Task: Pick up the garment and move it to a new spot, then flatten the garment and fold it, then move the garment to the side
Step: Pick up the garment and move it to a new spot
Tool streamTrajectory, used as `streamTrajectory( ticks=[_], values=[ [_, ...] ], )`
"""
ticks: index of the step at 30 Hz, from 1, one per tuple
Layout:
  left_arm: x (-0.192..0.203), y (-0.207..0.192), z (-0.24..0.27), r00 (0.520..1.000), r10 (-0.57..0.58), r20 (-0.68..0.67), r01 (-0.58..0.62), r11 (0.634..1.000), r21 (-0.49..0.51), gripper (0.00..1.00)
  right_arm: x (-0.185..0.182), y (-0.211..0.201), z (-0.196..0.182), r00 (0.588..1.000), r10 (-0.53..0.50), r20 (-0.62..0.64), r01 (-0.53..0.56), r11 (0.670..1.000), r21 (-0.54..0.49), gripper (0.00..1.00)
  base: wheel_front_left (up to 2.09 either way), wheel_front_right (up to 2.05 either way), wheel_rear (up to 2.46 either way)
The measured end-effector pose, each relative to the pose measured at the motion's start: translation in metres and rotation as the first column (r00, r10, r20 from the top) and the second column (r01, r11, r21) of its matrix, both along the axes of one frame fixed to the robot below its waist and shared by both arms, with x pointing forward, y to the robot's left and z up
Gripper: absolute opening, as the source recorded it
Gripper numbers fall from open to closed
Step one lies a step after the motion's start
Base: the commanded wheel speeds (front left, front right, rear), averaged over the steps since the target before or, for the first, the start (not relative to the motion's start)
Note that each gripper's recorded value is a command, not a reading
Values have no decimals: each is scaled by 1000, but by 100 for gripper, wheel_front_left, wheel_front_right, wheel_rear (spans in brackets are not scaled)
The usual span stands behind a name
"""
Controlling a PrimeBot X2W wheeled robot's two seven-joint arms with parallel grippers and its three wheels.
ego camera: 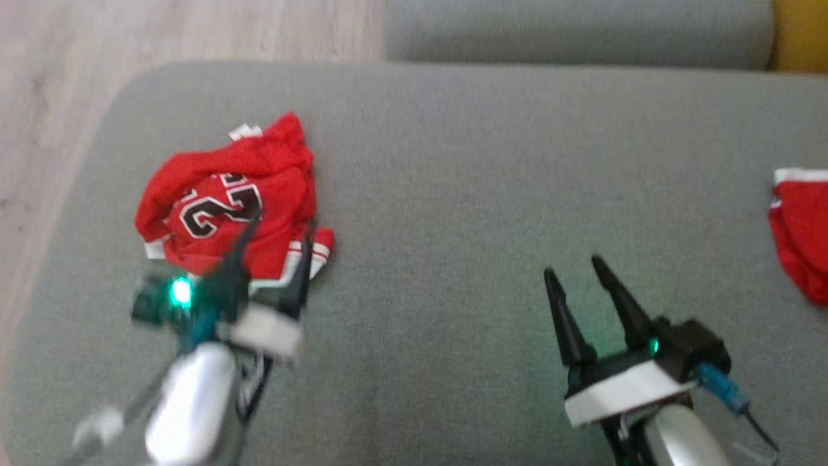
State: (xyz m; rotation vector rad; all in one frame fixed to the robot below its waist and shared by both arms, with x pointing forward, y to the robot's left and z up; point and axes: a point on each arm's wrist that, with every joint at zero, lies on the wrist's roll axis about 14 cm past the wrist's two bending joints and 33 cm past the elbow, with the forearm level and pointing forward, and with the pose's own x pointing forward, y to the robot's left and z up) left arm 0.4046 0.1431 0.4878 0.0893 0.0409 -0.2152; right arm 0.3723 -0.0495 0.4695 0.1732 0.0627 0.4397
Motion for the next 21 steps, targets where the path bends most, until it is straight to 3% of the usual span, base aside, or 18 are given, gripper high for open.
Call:
streamTrajectory(
  ticks=[4, 10, 19, 20, 21],
  values=[
    [46, 3, -14, 993, -19, -114, 28, 996, 80, 100, 20, -2, -8, 1000, -10, -16, 10, 1000, 6, 100, 0, 0, 0],
    [62, 12, -82, 940, -28, -341, 96, 978, 185, 100, 27, -8, -38, 995, -27, -97, 28, 1000, 1, 100, 0, 0, 0],
    [87, 18, -107, 918, -10, -397, 108, 968, 225, 100, 36, -13, -47, 992, -41, -115, 41, 999, -5, 100, 0, 0, 0],
    [87, 19, -109, 915, -8, -403, 108, 968, 227, 86, 36, -13, -48, 992, -41, -118, 41, 999, -6, 100, 0, 0, 0],
    [88, 20, -111, 913, -5, -407, 108, 967, 229, 37, 35, -13, -49, 992, -42, -122, 41, 999, -8, 100, 0, 0, 0]
  ],
)
